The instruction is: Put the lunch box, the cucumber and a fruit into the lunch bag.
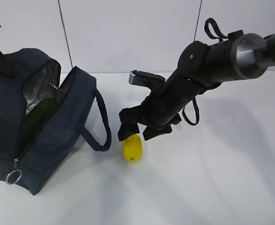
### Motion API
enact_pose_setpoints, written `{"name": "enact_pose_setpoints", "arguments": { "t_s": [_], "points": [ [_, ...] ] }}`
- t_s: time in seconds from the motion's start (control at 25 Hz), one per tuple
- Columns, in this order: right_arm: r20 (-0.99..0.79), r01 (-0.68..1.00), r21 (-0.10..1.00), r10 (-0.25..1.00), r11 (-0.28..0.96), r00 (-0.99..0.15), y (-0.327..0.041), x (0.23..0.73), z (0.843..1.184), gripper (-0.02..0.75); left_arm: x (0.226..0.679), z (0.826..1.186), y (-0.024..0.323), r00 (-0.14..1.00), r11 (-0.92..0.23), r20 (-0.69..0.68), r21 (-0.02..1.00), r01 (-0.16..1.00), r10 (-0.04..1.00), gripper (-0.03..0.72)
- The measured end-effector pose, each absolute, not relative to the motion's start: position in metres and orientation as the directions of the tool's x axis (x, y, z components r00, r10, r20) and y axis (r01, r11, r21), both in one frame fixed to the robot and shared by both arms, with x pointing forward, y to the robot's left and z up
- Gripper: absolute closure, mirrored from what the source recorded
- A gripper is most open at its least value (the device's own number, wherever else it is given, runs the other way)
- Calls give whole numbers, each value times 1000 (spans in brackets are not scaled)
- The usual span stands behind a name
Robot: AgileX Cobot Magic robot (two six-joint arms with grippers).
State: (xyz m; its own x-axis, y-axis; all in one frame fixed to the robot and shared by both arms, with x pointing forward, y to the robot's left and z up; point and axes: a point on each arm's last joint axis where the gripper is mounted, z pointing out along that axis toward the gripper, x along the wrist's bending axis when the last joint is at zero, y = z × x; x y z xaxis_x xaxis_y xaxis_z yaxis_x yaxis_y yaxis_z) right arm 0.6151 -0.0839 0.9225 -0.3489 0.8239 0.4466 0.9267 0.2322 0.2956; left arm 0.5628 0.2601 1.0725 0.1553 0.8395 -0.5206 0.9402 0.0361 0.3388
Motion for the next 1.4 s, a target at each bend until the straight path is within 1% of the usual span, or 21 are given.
{"name": "enact_pose_setpoints", "arguments": {
  "t_s": [0.4, 0.76, 0.96, 1.08, 1.28, 1.4],
  "points": [
    [436, 921, 327, 831, 209, -344, -84, 619, 922, 161, 563, 1073, 260, 155, 36, -521, 339, 940, 840, 688],
    [475, 948, 268, 832, 174, -287, -81, 620, 902, 161, 563, 1073, 260, 155, 36, -521, 339, 940, 840, 688],
    [479, 950, 262, 832, 170, -281, -81, 620, 900, 164, 563, 1073, 260, 155, 36, -521, 339, 940, 840, 688],
    [480, 950, 261, 831, 168, -279, -81, 620, 900, 196, 563, 1073, 260, 155, 36, -521, 339, 940, 840, 688],
    [481, 951, 260, 831, 169, -280, -81, 619, 900, 330, 563, 1073, 260, 155, 36, -521, 339, 940, 840, 688],
    [483, 951, 259, 830, 166, -277, -80, 619, 900, 366, 563, 1073, 260, 155, 36, -521, 339, 940, 840, 688]
  ]
}}
